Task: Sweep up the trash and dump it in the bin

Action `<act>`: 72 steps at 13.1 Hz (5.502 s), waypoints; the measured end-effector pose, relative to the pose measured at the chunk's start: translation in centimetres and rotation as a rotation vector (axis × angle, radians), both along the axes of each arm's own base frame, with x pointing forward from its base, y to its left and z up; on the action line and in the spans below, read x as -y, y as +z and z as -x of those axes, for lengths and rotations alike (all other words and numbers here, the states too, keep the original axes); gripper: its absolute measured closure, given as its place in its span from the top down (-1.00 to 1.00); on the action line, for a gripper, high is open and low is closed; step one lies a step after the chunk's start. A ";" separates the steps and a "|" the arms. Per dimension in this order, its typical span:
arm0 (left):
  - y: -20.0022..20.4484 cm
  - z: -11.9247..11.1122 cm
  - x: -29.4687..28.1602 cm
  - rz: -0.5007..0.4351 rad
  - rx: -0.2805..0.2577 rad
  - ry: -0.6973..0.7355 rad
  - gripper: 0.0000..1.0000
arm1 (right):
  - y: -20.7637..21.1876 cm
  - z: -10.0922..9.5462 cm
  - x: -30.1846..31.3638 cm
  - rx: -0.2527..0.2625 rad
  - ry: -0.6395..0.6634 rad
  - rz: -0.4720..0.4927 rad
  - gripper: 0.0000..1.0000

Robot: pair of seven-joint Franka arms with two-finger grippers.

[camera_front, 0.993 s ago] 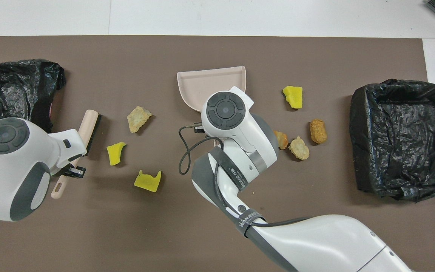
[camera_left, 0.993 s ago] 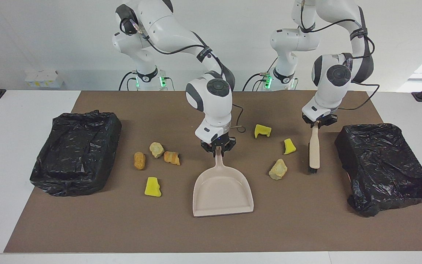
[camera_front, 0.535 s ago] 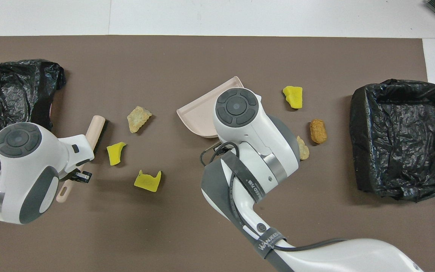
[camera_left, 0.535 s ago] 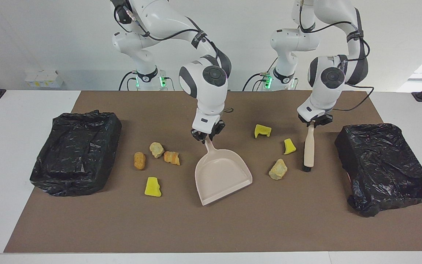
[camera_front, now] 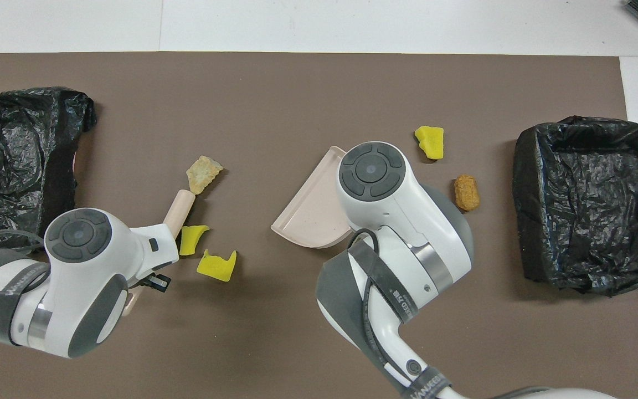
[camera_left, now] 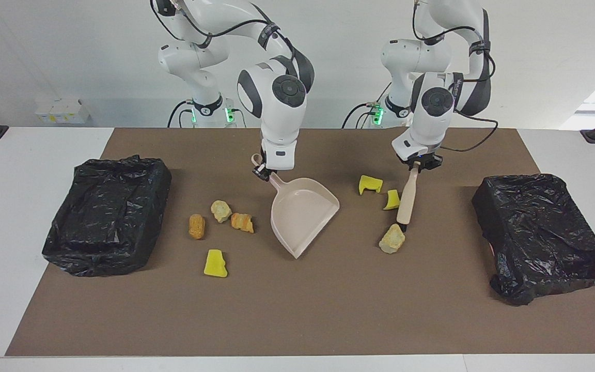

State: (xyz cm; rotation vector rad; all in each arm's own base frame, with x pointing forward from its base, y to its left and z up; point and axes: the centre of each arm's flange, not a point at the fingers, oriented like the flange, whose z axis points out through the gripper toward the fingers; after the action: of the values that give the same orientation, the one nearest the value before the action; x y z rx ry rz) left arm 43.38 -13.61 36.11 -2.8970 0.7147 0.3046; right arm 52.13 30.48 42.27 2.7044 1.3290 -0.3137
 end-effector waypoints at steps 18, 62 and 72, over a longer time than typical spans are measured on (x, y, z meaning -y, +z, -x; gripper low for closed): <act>3.1 4.6 7.1 -0.176 0.028 0.589 -0.46 | -6.0 1.3 5.7 0.023 0.682 -0.192 -0.37; -0.5 -13.0 -4.2 0.170 0.017 0.000 -0.46 | -6.9 3.6 2.7 0.041 0.484 -0.174 -0.37; -0.9 -2.0 8.2 0.183 -0.165 -0.175 -0.46 | -7.1 4.3 1.8 0.046 0.431 -0.168 -0.37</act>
State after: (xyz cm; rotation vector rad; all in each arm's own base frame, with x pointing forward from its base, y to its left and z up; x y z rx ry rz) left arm 45.37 -21.77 35.25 -2.9751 1.0686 0.4842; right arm 47.88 28.68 35.19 2.4342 1.9446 -0.0987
